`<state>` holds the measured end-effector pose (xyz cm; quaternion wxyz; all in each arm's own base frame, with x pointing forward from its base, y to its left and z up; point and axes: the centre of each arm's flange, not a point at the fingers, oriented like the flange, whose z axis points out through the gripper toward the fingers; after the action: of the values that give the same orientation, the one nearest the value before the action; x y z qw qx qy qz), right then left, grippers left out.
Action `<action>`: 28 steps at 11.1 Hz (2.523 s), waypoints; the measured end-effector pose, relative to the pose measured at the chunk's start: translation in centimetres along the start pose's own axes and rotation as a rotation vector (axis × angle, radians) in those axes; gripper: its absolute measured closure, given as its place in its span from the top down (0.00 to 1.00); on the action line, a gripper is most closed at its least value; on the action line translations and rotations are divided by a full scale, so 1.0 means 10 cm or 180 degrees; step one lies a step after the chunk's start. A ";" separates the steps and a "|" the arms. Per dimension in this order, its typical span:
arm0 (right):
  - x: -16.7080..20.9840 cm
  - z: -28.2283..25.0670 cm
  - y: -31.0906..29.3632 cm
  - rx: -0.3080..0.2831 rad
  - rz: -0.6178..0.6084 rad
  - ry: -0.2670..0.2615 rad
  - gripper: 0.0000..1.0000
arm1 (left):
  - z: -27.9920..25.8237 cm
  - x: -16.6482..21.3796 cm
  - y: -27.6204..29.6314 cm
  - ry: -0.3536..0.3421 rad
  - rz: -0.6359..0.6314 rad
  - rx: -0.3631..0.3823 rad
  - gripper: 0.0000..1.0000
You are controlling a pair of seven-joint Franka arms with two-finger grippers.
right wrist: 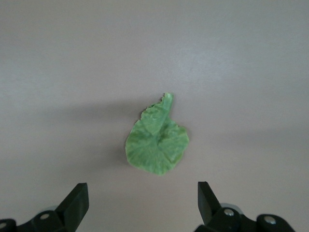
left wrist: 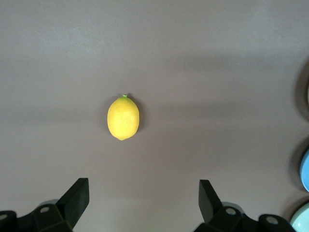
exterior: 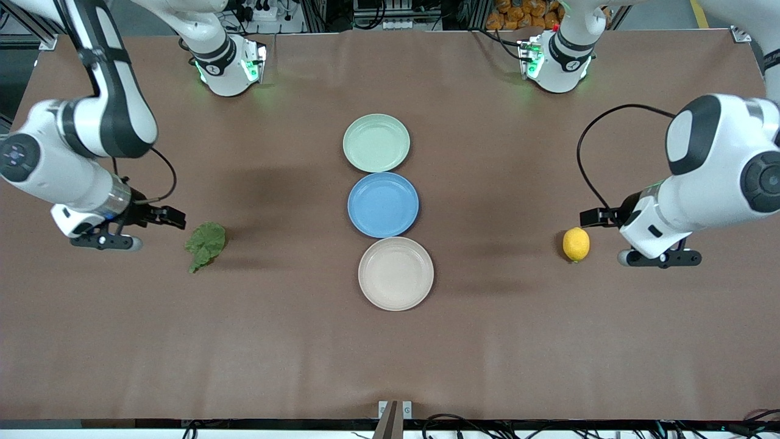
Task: Place lemon and lettuce in plates
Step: 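Grasp the lettuce leaf with the right gripper and lift it, then lower the lettuce onto the green plate while the left gripper grasps the lemon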
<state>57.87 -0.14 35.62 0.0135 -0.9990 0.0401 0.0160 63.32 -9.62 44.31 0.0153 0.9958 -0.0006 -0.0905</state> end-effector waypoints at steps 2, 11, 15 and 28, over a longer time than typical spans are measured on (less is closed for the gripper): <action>0.05 0.59 0.03 0.0043 0.0018 0.0091 1.00 | 0.18 0.10 -0.01 -0.0040 -0.0007 -0.0009 1.00; 0.07 1.84 0.25 0.0060 0.0140 0.0227 0.60 | 0.95 0.16 -0.23 -0.0172 -0.0290 0.0108 1.00; 0.07 1.77 0.21 0.0053 0.0226 0.0236 0.07 | 1.33 0.10 -0.63 -0.0203 -0.0005 0.0084 1.00; -0.95 0.69 -3.01 0.0220 0.1074 -0.0367 0.02 | 2.42 0.14 -0.34 -0.0398 0.0524 0.0419 1.00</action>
<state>50.63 30.80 29.84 0.0472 -0.9744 0.2068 0.0739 60.35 -6.96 20.21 -0.0428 0.9836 -0.0892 -0.1507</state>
